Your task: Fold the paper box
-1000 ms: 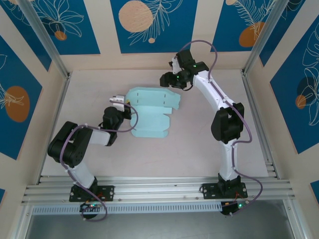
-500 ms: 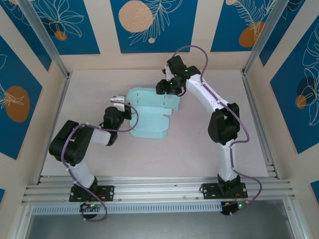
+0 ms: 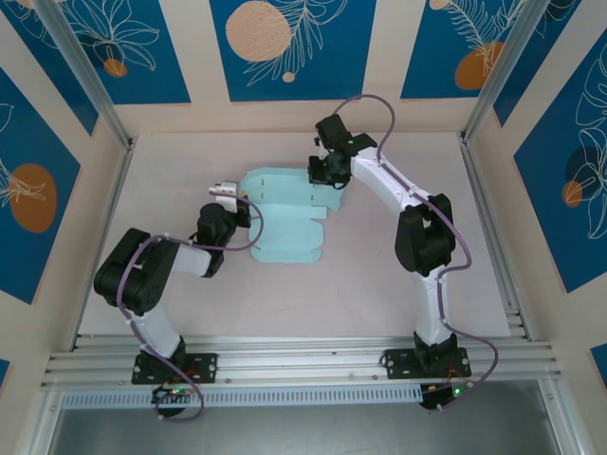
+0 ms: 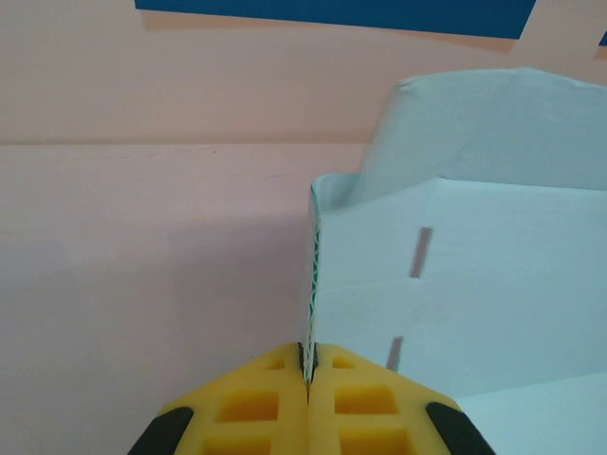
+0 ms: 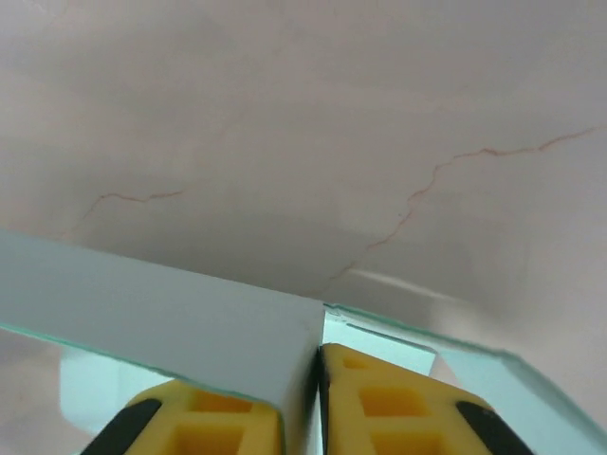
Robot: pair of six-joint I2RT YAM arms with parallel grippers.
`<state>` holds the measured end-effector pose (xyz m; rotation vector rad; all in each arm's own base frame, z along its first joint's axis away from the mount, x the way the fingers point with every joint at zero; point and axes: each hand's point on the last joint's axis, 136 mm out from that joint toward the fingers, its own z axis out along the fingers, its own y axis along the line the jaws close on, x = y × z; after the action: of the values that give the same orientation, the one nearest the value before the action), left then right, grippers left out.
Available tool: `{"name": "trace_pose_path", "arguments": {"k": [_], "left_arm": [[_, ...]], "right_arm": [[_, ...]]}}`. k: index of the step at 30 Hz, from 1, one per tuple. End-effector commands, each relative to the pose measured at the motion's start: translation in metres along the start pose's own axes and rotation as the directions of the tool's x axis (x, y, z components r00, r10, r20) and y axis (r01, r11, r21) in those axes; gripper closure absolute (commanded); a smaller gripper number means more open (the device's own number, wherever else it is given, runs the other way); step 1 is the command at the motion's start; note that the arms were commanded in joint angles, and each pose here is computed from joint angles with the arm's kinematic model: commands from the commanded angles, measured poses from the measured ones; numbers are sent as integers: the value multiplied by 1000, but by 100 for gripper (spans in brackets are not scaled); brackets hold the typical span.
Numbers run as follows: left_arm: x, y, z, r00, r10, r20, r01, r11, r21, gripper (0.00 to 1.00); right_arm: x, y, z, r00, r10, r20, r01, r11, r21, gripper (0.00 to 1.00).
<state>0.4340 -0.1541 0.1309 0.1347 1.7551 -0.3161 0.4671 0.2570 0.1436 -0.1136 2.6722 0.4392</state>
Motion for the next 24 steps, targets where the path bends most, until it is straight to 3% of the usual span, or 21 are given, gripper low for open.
{"name": "trace_pose_path", "arguments": {"k": [1,2,7,10,16,19,24], "left_arm": [[-20,-5,1,999,-19,42,18,1000,16,100],[-22,-7,0,999,-16,35,15,999,29,98],[-46,-19,-12,998,58,3,-58,994,90,47],[-70,-26,-21,990,137,-13,-135,985,112,34],[-98,-57,-32,935,353,-39,-332,908,255,25],[-90,-73,-25,863,499,-77,-445,825,349,25],[-75,-84,-17,777,625,-71,-537,718,443,40]], "right_arm": [[-6,3,7,998,-30,62,28,999,22,95],[-7,3,7,996,-43,78,41,999,32,95],[-13,8,0,975,-128,181,121,991,47,96],[-16,16,-6,953,-188,239,179,982,60,96],[-17,32,-16,914,-259,312,252,966,65,96],[-16,38,-20,904,-267,333,265,963,52,96],[-15,43,-21,898,-280,339,280,959,49,96]]}}
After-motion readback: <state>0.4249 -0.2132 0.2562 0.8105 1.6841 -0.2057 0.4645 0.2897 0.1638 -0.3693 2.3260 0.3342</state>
